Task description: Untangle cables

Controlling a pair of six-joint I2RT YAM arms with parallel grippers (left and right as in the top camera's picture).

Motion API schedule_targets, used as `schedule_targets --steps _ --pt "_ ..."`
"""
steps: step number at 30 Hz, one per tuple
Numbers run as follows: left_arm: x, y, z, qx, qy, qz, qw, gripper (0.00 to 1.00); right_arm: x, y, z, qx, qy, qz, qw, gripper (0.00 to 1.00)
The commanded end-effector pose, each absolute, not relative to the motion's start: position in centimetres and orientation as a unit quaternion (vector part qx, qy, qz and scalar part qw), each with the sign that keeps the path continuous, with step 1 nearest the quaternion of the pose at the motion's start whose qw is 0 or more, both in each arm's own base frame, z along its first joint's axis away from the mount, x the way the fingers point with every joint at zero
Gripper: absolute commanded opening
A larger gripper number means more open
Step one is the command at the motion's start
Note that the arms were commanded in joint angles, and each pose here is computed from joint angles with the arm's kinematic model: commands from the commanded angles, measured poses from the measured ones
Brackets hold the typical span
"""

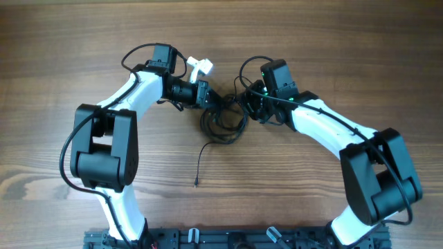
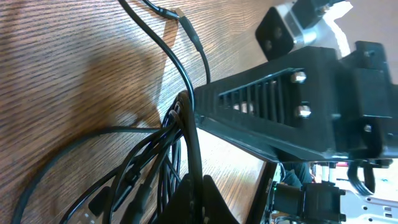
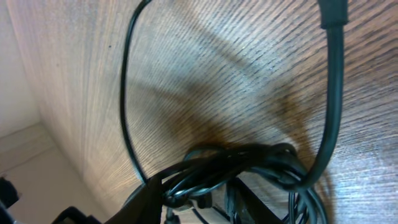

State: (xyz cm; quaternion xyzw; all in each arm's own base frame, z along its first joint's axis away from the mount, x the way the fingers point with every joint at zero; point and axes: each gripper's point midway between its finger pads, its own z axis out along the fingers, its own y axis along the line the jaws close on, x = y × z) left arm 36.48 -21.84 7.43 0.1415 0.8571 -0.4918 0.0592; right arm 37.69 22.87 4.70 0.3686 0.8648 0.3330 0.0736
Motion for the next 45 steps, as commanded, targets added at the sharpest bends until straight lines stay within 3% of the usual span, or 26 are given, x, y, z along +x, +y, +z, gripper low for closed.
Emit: schedule_targets --steps 1,25,33,45 --pt "36.3 -22.1 7.4 0.150 0.852 -0.498 0.059 0.04 37.3 22.9 3.3 0.374 0.867 0.325 0.058 0.34" --pt "35.6 -23.3 7.4 0.164 0.849 -0.499 0.051 0.04 37.7 24.0 4.1 0.366 0.861 0.347 0.064 0.34" --pt "35.6 -23.3 7.3 0.164 0.850 -0.499 0.051 0.04 37.5 23.6 3.7 0.326 0.881 0.332 0.082 0.22" --pt "35.8 -22.9 6.7 0.162 0.861 -0.479 0.053 0.04 36.7 23.2 3.1 0.311 0.894 0.314 0.074 0.27"
